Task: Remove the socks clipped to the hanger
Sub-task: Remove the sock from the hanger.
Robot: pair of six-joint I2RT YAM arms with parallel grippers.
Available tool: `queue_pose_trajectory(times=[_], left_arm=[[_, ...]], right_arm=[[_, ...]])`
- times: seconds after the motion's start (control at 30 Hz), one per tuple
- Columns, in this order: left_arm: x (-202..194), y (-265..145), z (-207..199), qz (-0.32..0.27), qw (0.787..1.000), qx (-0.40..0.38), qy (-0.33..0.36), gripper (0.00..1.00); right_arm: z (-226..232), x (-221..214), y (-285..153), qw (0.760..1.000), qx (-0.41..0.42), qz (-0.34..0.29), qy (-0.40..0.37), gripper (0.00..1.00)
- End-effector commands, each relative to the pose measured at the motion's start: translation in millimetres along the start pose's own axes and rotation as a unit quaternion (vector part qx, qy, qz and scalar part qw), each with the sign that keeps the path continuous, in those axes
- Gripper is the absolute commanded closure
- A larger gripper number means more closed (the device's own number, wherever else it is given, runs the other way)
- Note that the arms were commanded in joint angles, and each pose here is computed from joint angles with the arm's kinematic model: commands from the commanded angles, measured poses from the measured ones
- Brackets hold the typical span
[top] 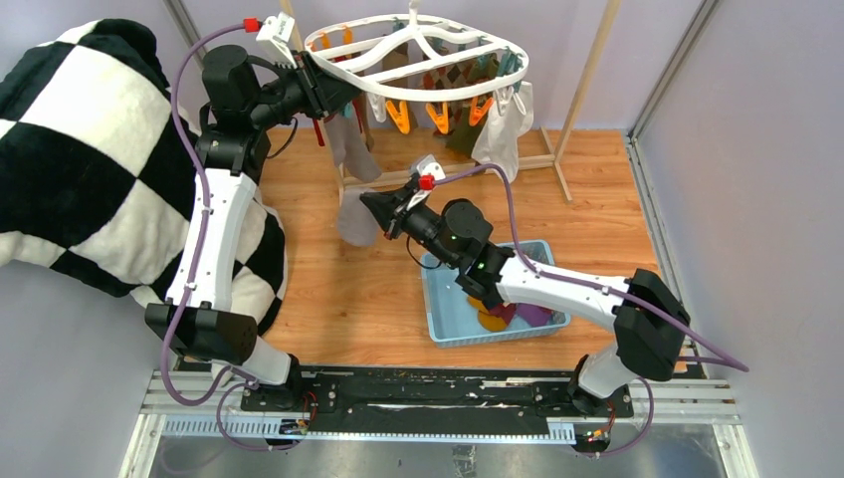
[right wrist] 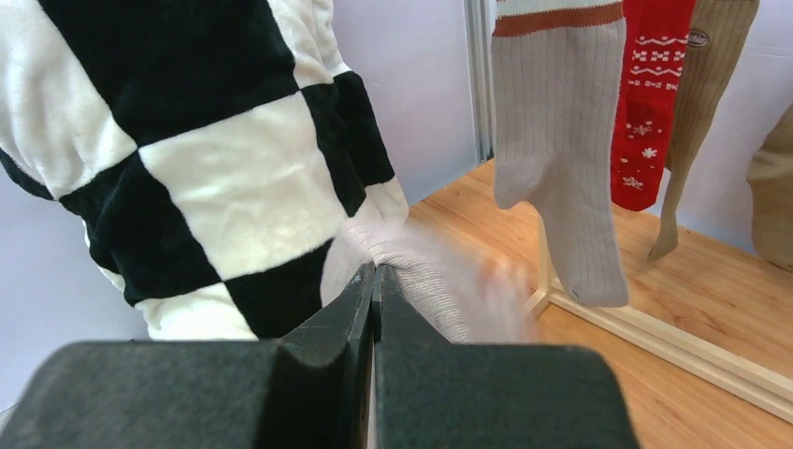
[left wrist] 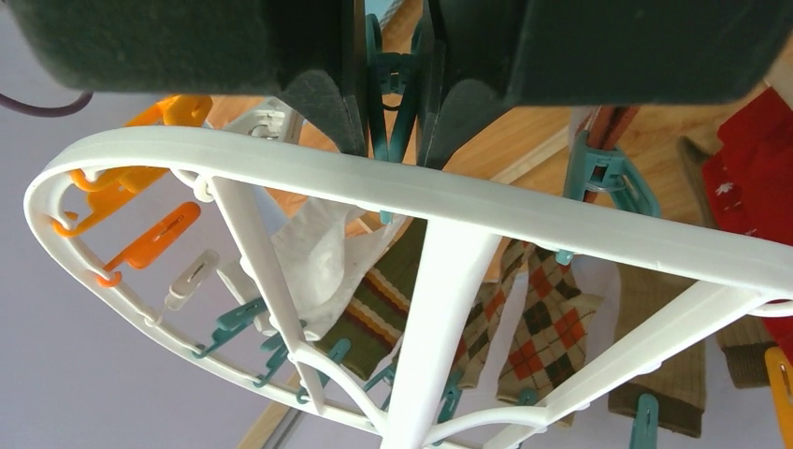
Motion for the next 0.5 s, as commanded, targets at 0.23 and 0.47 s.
queue_pose_trajectory(times=[0.23,0.47], left_arm=[[-6,-11,-6,0.001,1.0,0.012,0.0,0.67],[-22,-23,0,0.016,0.999,0.04,0.004,0.01]], right_arm=[[-15,-22,-85,0.996,-0.033,0.08,-0.01,1.0],[-39,-87,-172,0.979,-0.083,0.189,0.004,1.0]])
Point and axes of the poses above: each gripper's point midway between its finger pads, its own y axis out along the fingers, its own z axis along the line the jaws close on, x = y × z, the point moved 2 cm from there along -y, back along the fingers, and after that the axes turned 5 degrees about -y, right-handed, at the moved point
